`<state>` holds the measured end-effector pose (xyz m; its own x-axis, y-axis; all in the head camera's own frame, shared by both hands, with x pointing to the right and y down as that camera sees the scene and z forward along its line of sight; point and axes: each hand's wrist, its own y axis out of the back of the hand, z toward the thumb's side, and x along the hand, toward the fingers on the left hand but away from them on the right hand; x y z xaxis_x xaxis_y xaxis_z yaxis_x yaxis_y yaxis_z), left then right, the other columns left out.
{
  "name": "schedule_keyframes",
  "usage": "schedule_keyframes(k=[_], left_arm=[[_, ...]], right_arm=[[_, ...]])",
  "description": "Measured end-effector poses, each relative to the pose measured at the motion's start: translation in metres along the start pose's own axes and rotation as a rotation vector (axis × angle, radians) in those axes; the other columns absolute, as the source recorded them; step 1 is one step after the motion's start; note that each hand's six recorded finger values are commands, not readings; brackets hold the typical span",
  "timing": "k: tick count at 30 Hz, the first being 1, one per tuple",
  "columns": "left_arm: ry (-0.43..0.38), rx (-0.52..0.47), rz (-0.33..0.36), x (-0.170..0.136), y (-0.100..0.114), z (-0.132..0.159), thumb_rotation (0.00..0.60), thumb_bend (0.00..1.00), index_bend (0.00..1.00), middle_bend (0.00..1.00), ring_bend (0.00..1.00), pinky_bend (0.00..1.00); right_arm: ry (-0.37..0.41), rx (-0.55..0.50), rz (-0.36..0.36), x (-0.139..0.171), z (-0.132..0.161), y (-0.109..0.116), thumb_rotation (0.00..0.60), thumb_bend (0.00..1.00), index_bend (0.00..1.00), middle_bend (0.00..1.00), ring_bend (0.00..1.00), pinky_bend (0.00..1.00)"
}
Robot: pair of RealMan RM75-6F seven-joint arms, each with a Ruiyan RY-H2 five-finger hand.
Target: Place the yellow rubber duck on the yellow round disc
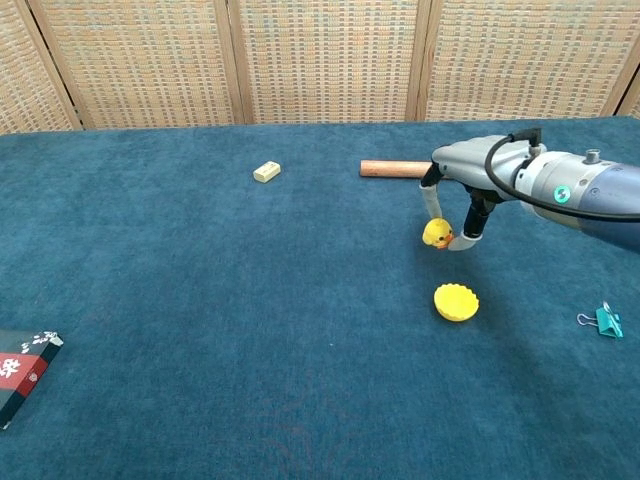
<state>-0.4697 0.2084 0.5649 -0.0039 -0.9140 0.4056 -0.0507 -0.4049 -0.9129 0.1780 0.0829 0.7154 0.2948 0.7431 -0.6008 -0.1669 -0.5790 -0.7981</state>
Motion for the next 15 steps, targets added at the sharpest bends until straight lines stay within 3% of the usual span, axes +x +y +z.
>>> schedule_keyframes(k=[15], left_arm=[[-0.05, 0.006, 0.004, -0.005, 0.0, 0.013, 0.6, 0.12, 0.0, 0.0, 0.0, 0.0]], right_arm=[[0.027, -0.037, 0.011, 0.059, 0.013, -0.01, 0.6, 0.17, 0.55, 0.3, 0.02, 0.16]])
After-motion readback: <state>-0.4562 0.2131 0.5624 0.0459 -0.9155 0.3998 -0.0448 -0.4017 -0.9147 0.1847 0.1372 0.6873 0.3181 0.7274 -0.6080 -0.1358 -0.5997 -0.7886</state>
